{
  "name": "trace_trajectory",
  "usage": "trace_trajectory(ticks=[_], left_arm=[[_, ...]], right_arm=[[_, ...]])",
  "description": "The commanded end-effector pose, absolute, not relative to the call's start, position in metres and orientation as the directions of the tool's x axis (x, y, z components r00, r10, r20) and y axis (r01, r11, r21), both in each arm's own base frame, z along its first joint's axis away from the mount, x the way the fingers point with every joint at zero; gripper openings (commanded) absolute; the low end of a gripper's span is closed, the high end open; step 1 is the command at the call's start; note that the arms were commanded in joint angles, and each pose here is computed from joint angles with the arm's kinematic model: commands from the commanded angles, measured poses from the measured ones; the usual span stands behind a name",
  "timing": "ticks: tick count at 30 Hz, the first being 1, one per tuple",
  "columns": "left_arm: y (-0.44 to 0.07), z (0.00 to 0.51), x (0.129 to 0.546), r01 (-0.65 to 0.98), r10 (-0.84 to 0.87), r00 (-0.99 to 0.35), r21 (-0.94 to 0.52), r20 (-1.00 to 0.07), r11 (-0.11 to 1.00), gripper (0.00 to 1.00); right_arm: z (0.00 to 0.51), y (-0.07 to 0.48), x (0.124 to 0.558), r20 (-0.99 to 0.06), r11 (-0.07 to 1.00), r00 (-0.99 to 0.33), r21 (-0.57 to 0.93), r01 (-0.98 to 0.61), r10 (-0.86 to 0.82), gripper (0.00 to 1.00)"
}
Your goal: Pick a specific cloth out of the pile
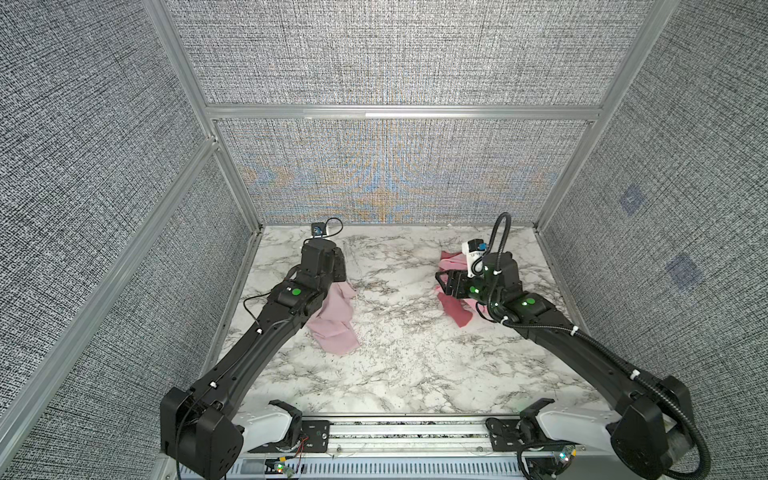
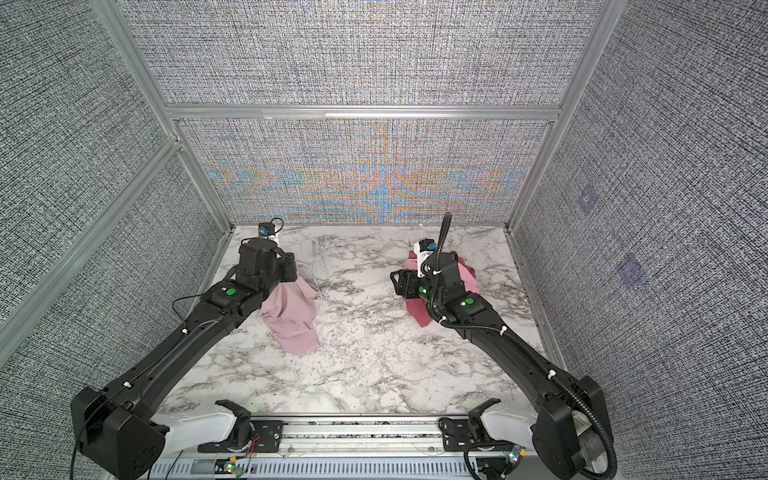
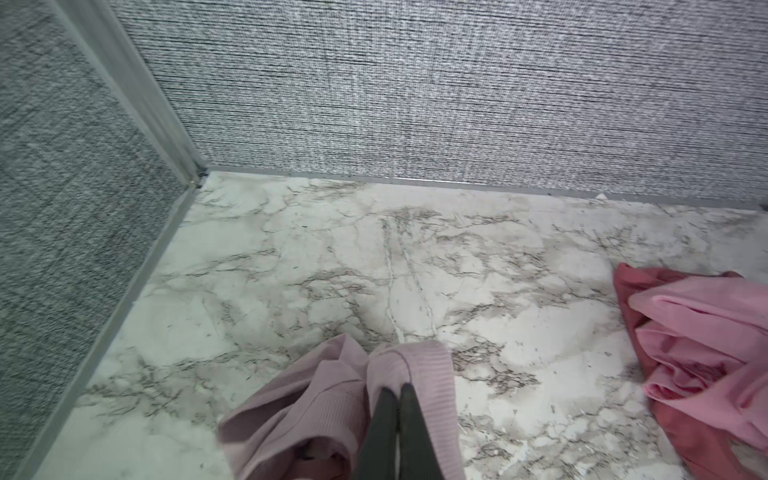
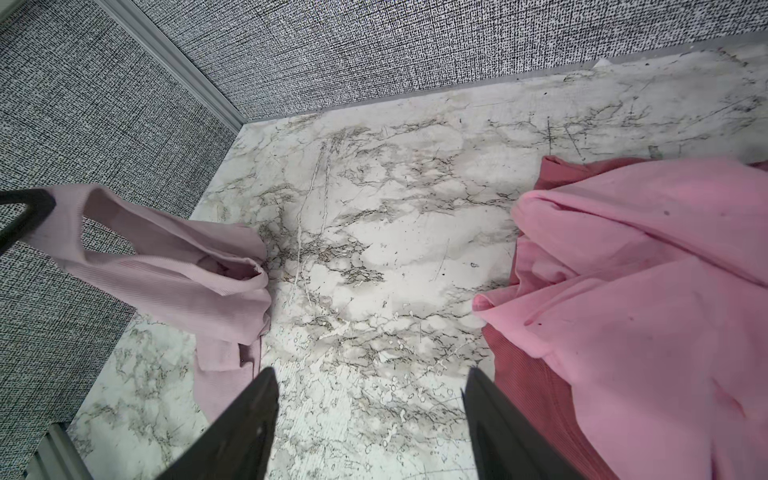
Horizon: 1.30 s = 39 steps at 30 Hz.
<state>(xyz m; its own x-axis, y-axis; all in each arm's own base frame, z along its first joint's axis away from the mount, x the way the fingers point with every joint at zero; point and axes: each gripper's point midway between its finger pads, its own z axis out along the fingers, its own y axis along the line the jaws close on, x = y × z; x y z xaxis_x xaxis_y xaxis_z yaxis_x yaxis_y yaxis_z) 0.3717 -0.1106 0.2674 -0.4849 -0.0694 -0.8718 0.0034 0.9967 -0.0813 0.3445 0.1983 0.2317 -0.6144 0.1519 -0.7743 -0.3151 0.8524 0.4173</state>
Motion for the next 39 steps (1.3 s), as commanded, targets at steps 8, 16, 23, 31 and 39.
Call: trace_trajectory(ticks=[8,16,23,31,39], left_arm=[[-0.057,0.215,0.337,-0.168,-0.122,-0.590,-0.026,-0.798,0.985,0.00],[-0.039,0.153,0.335,-0.239,-0.185,-0.639,-0.036,-0.746,0.970,0.00],[-0.022,0.120,0.353,-0.280,-0.202,-0.666,-0.010,-0.718,0.960,0.00],[-0.014,0.127,0.365,-0.314,-0.253,-0.655,-0.048,-0.712,0.948,0.54],[-0.029,0.178,0.333,-0.220,-0.199,-0.700,-0.058,-0.686,0.974,0.64]], right_arm=[[0.233,0.199,0.343,-0.770,0.847,-0.618,0.426,-0.319,0.155,0.72],[0.230,0.206,0.345,-0.762,0.837,-0.633,0.431,-0.337,0.138,0.72],[0.231,0.201,0.342,-0.767,0.847,-0.628,0.414,-0.334,0.127,0.72],[0.232,0.197,0.341,-0.771,0.858,-0.625,0.399,-0.325,0.122,0.72],[0.227,0.198,0.345,-0.767,0.860,-0.630,0.399,-0.319,0.122,0.72]])
